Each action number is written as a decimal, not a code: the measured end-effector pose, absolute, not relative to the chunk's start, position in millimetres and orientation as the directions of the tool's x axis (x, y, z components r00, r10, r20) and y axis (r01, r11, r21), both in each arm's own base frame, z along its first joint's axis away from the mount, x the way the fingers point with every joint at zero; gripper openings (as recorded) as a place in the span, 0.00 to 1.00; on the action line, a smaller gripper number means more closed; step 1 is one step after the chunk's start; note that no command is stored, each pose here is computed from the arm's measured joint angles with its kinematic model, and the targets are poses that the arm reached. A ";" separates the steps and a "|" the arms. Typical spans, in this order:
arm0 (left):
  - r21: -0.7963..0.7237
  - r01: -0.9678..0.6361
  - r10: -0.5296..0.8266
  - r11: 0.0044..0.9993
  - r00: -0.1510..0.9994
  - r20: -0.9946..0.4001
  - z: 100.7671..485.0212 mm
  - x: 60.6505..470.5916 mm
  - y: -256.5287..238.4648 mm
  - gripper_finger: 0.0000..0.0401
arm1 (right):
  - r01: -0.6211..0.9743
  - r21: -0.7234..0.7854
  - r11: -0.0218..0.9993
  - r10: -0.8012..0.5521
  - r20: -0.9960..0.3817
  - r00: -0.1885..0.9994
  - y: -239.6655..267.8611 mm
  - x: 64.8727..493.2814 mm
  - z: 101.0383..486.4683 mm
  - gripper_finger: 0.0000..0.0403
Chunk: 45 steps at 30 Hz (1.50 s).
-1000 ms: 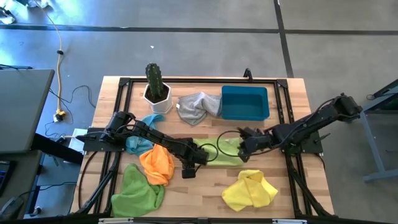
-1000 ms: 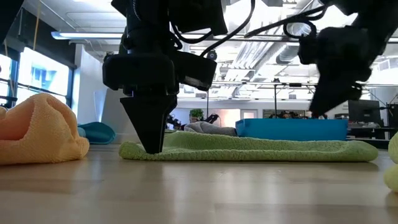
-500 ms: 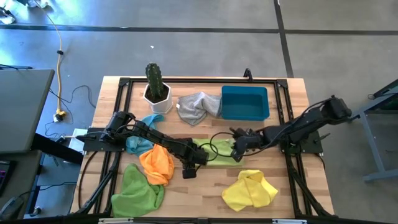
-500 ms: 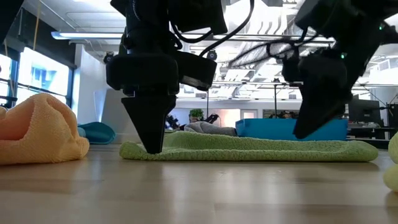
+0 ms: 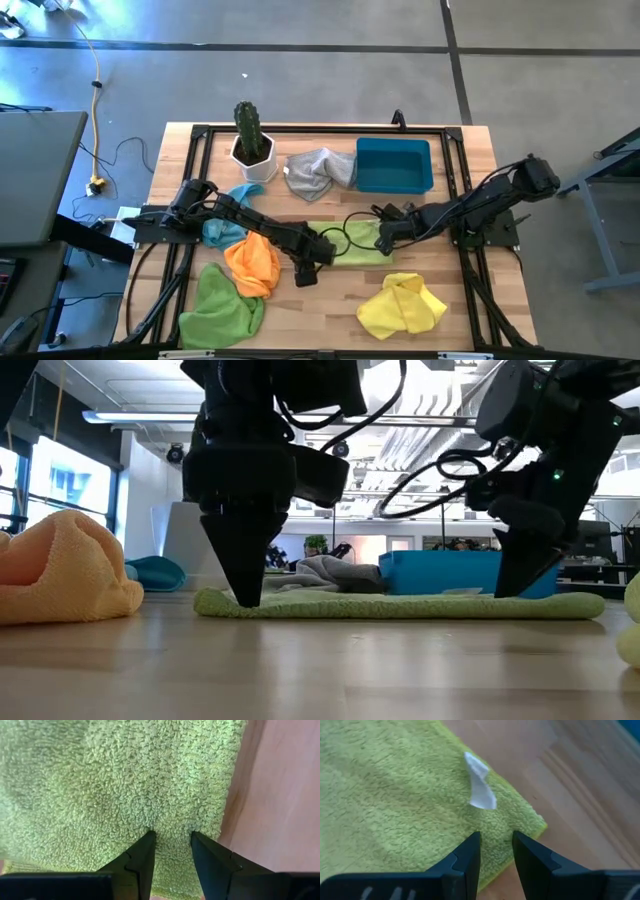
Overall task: Fold microfiber towels
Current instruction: Fold the light green microfiber cloth
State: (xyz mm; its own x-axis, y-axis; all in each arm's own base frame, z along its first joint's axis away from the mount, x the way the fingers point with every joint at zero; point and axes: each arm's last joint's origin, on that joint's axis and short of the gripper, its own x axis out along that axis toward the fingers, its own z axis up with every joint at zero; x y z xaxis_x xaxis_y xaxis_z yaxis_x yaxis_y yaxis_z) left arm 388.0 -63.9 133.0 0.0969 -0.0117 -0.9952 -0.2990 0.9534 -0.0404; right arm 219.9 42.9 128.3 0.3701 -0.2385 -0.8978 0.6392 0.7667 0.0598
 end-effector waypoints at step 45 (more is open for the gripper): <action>-0.087 -0.333 -0.031 0.939 0.171 -0.985 206.4 376.9 -99.3 0.30 | 0.659 0.325 0.678 0.031 -0.909 0.416 89.0 206.2 139.7 0.27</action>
